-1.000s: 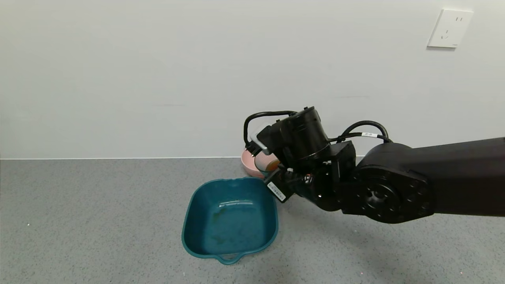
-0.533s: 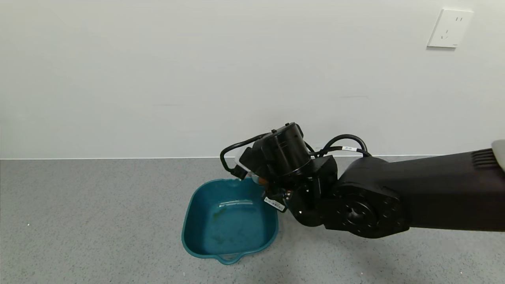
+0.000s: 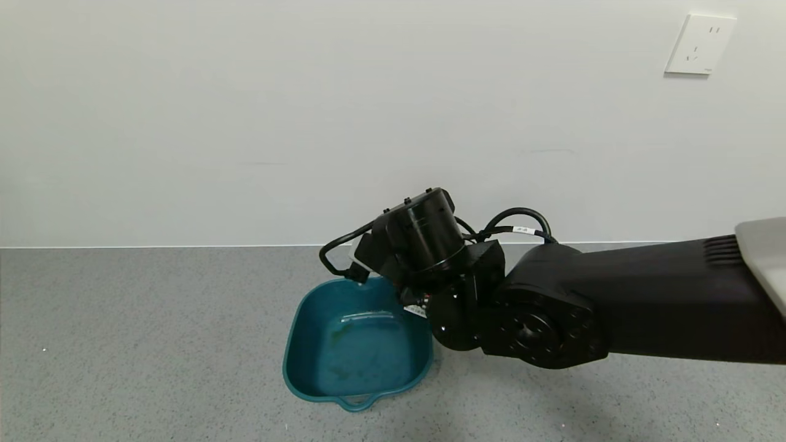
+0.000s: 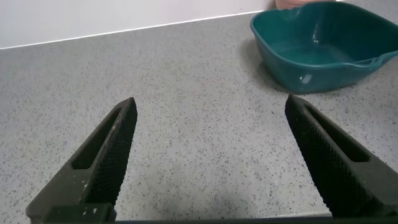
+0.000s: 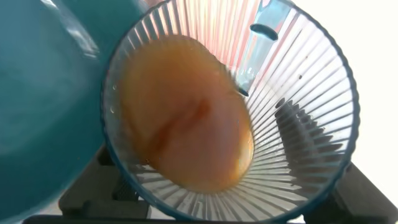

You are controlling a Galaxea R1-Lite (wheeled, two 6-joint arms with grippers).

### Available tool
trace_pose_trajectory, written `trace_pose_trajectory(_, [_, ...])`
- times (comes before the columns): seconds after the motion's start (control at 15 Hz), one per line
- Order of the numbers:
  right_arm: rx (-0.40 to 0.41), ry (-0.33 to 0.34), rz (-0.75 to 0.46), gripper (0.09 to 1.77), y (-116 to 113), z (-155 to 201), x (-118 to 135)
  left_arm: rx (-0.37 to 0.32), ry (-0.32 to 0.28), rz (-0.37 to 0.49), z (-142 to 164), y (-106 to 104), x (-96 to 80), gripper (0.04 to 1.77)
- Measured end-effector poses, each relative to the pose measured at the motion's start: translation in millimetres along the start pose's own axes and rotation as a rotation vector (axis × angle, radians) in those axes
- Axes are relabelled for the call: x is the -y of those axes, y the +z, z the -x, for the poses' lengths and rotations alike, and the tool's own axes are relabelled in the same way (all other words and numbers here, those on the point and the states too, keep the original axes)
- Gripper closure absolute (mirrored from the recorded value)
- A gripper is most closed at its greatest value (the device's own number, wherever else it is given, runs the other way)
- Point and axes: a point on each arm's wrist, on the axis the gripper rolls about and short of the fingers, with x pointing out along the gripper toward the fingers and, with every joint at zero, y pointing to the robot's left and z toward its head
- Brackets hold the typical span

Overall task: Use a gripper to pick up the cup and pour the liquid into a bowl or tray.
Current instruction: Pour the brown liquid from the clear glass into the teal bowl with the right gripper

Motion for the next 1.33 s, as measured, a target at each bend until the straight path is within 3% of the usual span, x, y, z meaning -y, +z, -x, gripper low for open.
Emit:
trace_pose_trajectory(0.53, [-0.042, -0.07, 0.233, 0.5, 6, -2, 4, 0.0, 0.0, 0.0, 0, 0, 0.0, 0.09])
trace_pose_trajectory(1.33, [-0.091, -0.124, 0.523, 0.5, 10, -5, 16, 0.0, 0.0, 0.0, 0, 0, 0.0, 0.09])
